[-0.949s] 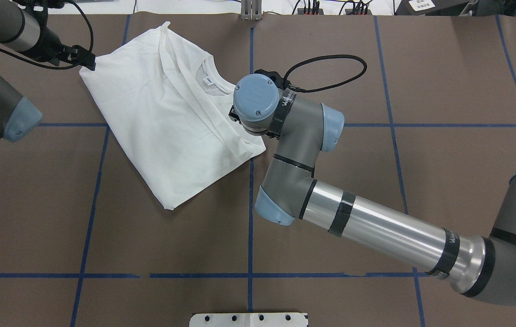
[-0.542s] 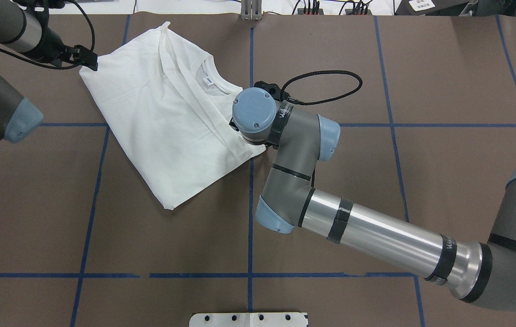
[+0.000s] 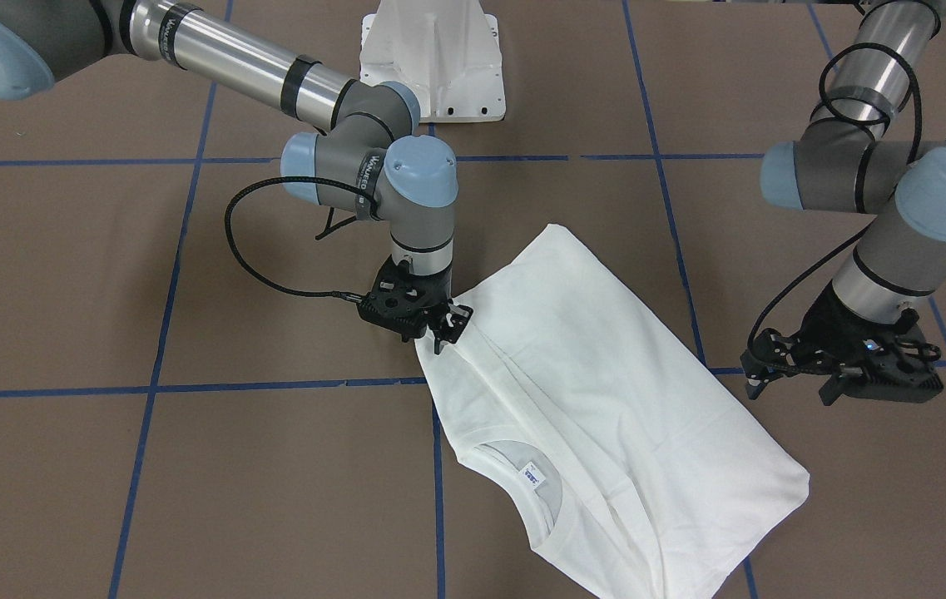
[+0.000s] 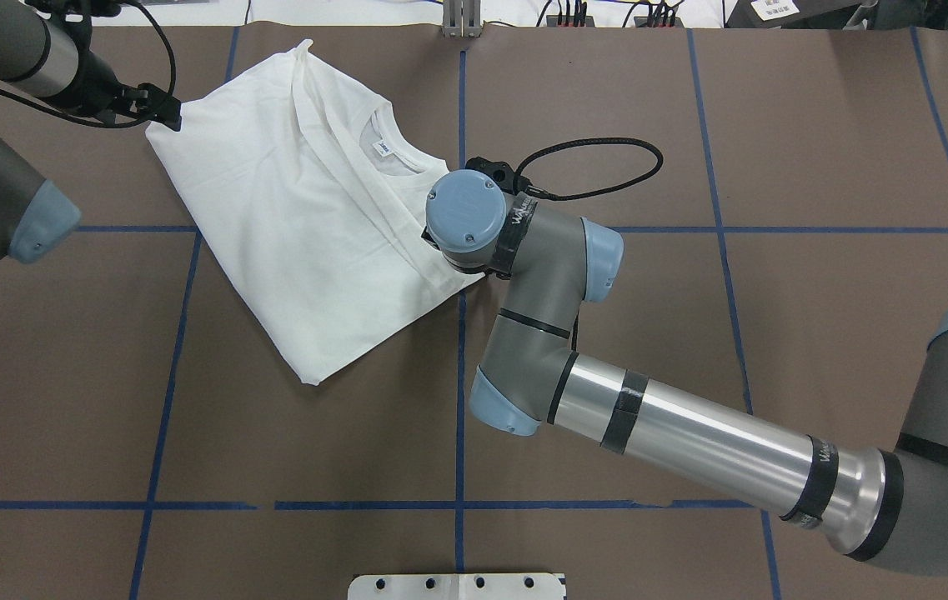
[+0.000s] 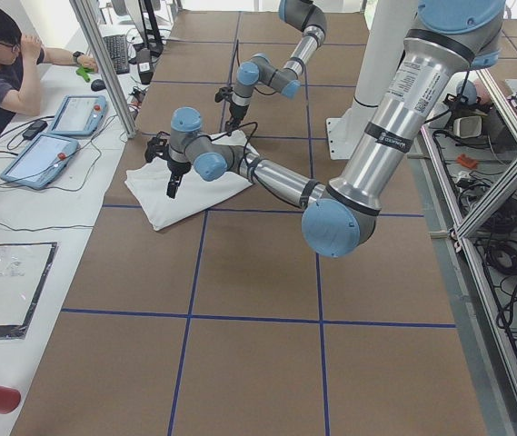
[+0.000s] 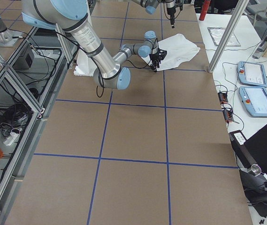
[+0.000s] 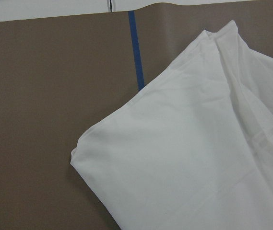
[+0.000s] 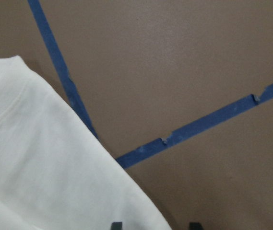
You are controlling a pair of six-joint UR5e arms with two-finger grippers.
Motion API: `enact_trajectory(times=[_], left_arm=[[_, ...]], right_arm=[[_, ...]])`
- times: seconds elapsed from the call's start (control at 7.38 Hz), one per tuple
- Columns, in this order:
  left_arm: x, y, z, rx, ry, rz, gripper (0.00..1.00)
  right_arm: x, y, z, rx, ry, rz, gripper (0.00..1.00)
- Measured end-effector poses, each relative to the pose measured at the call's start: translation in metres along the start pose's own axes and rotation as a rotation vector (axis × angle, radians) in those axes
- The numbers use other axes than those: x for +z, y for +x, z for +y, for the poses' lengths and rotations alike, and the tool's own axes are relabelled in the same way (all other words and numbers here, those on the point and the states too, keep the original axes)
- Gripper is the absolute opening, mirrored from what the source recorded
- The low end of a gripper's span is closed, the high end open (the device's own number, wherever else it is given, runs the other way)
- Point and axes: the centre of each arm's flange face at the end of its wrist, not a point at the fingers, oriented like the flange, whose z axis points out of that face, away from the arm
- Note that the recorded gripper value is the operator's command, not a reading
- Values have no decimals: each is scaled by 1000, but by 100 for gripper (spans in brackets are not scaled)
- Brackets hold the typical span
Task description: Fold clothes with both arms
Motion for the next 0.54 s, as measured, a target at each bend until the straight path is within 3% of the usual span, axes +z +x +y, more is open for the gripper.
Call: enact_trajectory(times=[0.54], left_arm=[[1,1,1,1,-1,1,100]], right_arm=[[-9,-3,-10,19,-2,-14,0]])
